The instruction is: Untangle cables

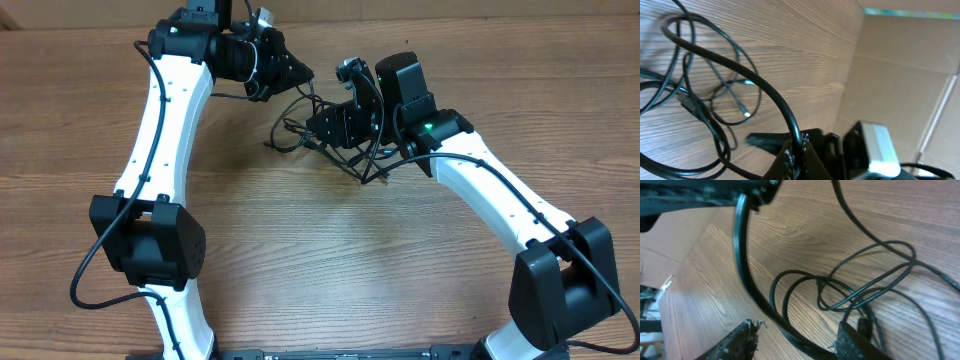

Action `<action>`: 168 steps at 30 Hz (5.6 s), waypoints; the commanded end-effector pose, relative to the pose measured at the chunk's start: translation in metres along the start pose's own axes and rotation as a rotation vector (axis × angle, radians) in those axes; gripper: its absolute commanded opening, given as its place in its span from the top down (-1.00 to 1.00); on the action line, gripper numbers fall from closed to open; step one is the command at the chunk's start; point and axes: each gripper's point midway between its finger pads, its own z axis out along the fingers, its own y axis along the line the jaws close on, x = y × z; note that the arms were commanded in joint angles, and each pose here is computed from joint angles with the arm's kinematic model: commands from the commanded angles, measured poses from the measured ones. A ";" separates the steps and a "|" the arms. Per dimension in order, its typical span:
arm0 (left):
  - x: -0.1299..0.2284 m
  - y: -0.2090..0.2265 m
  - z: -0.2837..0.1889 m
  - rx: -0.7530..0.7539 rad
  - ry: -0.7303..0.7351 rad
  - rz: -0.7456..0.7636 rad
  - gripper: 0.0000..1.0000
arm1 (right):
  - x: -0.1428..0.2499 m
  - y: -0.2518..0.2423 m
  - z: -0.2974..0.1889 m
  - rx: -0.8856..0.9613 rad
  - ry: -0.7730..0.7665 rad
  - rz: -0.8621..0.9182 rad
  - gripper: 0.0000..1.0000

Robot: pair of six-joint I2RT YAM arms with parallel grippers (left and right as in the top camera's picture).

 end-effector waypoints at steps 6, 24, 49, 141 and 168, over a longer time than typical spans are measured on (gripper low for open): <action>0.013 -0.043 -0.006 0.177 0.073 0.036 0.91 | 0.006 0.001 0.003 -0.006 0.016 0.000 0.30; -0.026 -0.033 -0.035 0.203 -0.042 -0.005 0.91 | 0.088 -0.053 0.007 0.238 0.301 0.172 0.66; -0.054 -0.011 -0.088 0.274 -0.100 -0.026 0.92 | 0.128 -0.149 -0.011 0.738 0.407 0.142 0.58; -0.027 0.153 -0.115 -0.551 -0.183 -0.159 0.92 | -0.010 -0.034 0.019 0.165 0.209 0.058 0.65; -0.013 0.049 -0.046 -0.125 -0.043 0.112 0.92 | 0.015 -0.039 0.033 0.132 0.287 0.169 -0.22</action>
